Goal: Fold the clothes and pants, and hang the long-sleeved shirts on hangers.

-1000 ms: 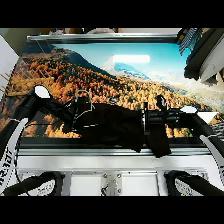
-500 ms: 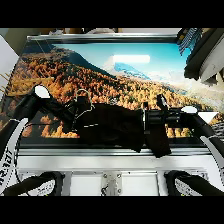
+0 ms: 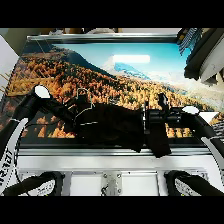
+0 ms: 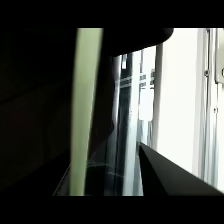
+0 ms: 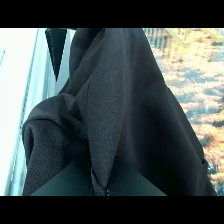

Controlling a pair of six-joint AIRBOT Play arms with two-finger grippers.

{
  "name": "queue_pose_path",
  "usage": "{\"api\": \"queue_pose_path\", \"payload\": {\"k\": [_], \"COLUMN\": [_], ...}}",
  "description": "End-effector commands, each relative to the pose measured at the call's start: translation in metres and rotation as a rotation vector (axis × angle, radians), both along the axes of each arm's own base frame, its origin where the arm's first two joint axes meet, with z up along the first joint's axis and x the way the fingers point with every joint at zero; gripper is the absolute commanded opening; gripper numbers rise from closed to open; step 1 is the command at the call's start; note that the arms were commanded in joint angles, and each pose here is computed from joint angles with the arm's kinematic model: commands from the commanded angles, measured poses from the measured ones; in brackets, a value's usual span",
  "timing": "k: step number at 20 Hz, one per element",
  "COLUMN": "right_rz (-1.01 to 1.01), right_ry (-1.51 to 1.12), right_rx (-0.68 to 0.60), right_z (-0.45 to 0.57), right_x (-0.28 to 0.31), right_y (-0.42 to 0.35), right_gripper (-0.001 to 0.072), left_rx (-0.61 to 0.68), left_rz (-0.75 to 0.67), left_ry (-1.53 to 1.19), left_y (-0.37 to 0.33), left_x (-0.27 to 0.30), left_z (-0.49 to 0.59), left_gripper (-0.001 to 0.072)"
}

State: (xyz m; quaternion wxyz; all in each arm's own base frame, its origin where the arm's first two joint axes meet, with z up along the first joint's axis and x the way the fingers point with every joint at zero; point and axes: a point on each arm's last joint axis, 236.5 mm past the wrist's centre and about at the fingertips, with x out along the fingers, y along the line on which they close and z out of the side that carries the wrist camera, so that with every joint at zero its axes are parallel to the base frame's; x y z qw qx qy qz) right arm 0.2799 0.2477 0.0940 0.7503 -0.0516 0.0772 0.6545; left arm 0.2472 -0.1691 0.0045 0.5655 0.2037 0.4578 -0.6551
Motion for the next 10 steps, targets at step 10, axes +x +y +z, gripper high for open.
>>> {"api": "queue_pose_path", "payload": {"k": [10], "right_rz": [0.011], "right_ry": [-0.015], "right_rx": [0.024], "right_z": [0.018], "right_x": [-0.008], "right_y": [0.001], "right_gripper": [0.0019], "left_rx": [0.041], "left_rz": [0.162], "left_ry": [-0.001], "left_y": [0.0], "left_x": [0.019], "left_z": [-0.001], "left_gripper": [0.0342]}}
